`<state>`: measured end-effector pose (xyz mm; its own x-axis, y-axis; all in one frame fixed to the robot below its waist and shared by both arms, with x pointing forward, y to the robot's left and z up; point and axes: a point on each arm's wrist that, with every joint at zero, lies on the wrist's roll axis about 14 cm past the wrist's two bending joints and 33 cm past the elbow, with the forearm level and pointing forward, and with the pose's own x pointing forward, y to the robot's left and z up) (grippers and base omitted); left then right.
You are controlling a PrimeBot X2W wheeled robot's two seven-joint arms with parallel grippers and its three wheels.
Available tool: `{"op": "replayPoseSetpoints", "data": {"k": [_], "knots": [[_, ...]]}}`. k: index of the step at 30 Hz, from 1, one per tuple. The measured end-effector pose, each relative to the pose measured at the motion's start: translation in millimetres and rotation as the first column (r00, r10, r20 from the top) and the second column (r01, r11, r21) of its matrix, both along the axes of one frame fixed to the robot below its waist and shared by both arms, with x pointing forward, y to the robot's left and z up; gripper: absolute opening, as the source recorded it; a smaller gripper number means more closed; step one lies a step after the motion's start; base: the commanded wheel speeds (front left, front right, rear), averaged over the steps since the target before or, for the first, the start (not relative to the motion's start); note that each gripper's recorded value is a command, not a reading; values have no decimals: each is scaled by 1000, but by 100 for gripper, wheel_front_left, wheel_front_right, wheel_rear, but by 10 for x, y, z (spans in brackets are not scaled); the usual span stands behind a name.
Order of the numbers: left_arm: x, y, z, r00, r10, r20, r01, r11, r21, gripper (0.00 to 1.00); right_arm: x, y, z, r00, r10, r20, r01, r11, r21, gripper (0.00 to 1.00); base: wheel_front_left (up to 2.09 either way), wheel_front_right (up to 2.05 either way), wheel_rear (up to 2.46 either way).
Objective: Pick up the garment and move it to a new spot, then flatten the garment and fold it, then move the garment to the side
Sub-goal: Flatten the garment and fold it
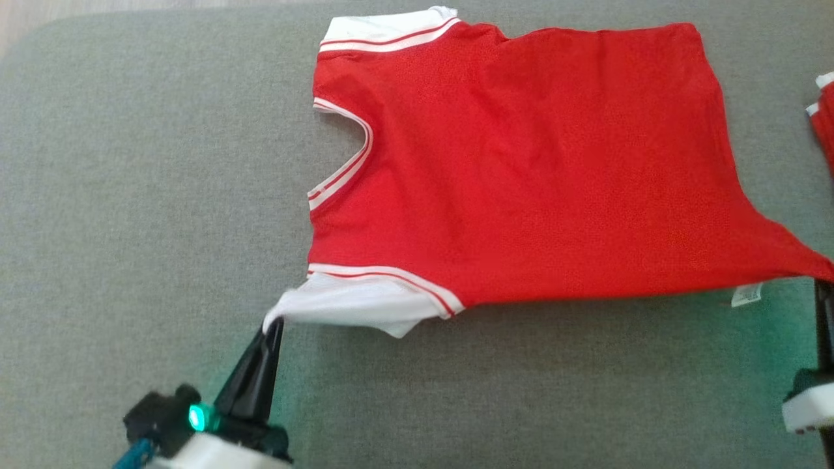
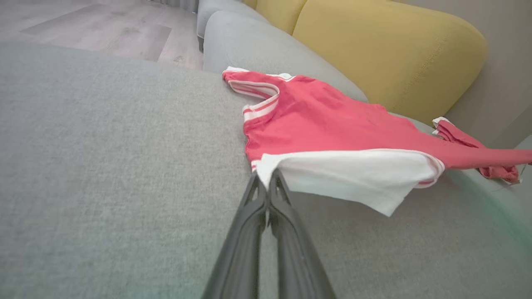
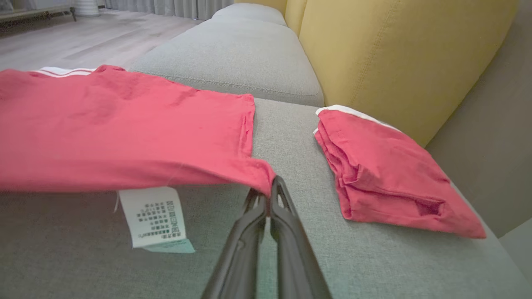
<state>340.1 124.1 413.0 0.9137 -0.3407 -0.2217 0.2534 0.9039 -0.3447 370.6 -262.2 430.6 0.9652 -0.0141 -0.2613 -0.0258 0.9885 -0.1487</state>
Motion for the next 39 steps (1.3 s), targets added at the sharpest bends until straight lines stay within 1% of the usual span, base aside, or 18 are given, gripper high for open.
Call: {"op": "replayPoseSetpoints", "data": {"k": [2, 5, 8, 11, 16, 18, 19, 24, 25, 26, 27, 30, 31, 33, 35, 39], "knots": [[97, -24, 55, 1000, -8, 25, 8, 1000, -1, 0, 45, 29, -20, 1000, -4, -10, 4, 1000, 28, 0, 0, 0, 0], [373, -51, 210, 995, -17, 95, 16, 1000, 7, 0, 202, 80, -37, 1000, 5, -14, -5, 999, 54, 0, 0, 0, 0], [706, -82, 431, 983, -26, 180, 25, 1000, 10, 0, 433, 114, 1, 999, 40, -1, -39, 999, 29, 0, 0, 0, 0], [978, -78, 540, 972, -43, 230, 33, 998, 46, 0, 639, 156, 11, 997, 73, 0, -73, 997, -8, 0, 0, 0, 0], [1295, -141, 550, 965, -87, 247, 67, 994, 88, 0, 914, 201, -63, 994, 105, -18, -106, 994, -42, 0, 0, 0, 0], [1384, -208, 540, 961, -119, 250, 96, 990, 103, 0, 1019, 197, -87, 994, 108, -24, -109, 993, -48, 0, 0, 0, 0], [1384, -208, 540, 961, -119, 250, 96, 990, 103, 0, 1019, 197, -87, 994, 108, -24, -109, 993, -48, 0, 0, 0, 0], [1575, -297, 472, 956, -165, 243, 135, 981, 136, 0, 1244, 207, -176, 992, 122, -36, -124, 990, -71, 0, 0, 0, 0], [1602, -303, 452, 956, -168, 240, 138, 981, 139, 21, 1281, 225, -196, 991, 126, -37, -129, 989, -70, 0, 0, 0, 0], [1625, -302, 433, 957, -169, 236, 138, 980, 141, 67, 1315, 242, -217, 990, 133, -39, -135, 988, -71, 40, 0, 0, 0], [1647, -294, 406, 959, -166, 230, 135, 980, 142, 100, 1350, 254, -232, 990, 137, -36, -139, 988, -71, 100, 0, 0, 0], [1694, -243, 365, 966, -133, 221, 107, 986, 127, 100, 1455, 289, -208, 988, 156, 2, -155, 984, -83, 100, 0, 0, 0], [1696, -218, 364, 969, -111, 220, 88, 990, 112, 100, 1497, 310, -167, 986, 162, 32, -159, 984, -81, 100, 0, 0, 0], [1668, -206, 378, 972, -79, 220, 62, 995, 84, 100, 1495, 309, -152, 985, 164, 47, -160, 984, -84, 100, 0, 0, 0], [1560, -207, 323, 978, -59, 200, 46, 997, 69, 100, 1473, 303, -142, 986, 157, 59, -152, 985, -77, 100, 0, 0, 0], [1228, -196, 70, 993, -31, 118, 22, 997, 73, 100, 1349, 318, -196, 988, 146, 49, -143, 988, -55, 100, 0, 0, 0]]}}
